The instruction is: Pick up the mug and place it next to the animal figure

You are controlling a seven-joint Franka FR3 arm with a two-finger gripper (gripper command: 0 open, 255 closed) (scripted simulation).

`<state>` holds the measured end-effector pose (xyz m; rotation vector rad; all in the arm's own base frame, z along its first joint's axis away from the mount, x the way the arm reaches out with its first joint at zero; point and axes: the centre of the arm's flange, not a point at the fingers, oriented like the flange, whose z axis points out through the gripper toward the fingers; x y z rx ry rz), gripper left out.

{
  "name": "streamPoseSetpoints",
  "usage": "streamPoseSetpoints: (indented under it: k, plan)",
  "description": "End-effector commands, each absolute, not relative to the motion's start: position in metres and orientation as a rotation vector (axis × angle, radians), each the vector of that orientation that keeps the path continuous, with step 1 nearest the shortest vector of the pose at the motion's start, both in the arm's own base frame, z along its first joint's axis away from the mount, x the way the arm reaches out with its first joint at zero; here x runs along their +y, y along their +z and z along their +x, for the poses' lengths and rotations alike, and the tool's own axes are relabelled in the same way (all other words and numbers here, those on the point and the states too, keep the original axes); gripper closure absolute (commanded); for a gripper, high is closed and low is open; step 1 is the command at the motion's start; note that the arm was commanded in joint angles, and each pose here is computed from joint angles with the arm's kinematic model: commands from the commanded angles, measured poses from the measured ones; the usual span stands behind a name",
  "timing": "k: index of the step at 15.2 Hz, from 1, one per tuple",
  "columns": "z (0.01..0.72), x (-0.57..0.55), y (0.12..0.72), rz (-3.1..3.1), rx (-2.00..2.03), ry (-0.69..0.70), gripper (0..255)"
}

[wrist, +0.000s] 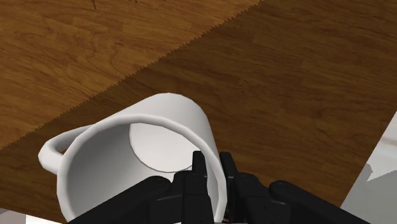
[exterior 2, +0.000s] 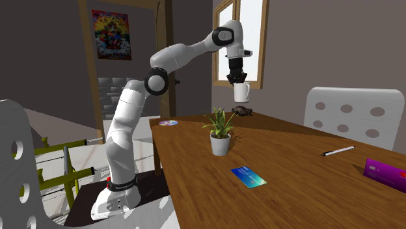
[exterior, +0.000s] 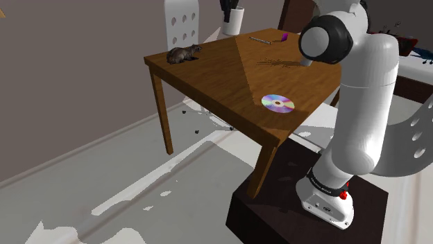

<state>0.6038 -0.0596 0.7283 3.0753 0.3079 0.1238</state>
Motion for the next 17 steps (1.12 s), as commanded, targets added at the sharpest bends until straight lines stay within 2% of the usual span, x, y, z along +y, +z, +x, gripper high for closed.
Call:
streamPoseSetpoints:
  k: [1,17]
  plan:
    - [0.606,-0.059,0.718,3.074,0.308,0.127,255]
    - [0.606,-0.059,0.634,3.074,0.308,0.127,255]
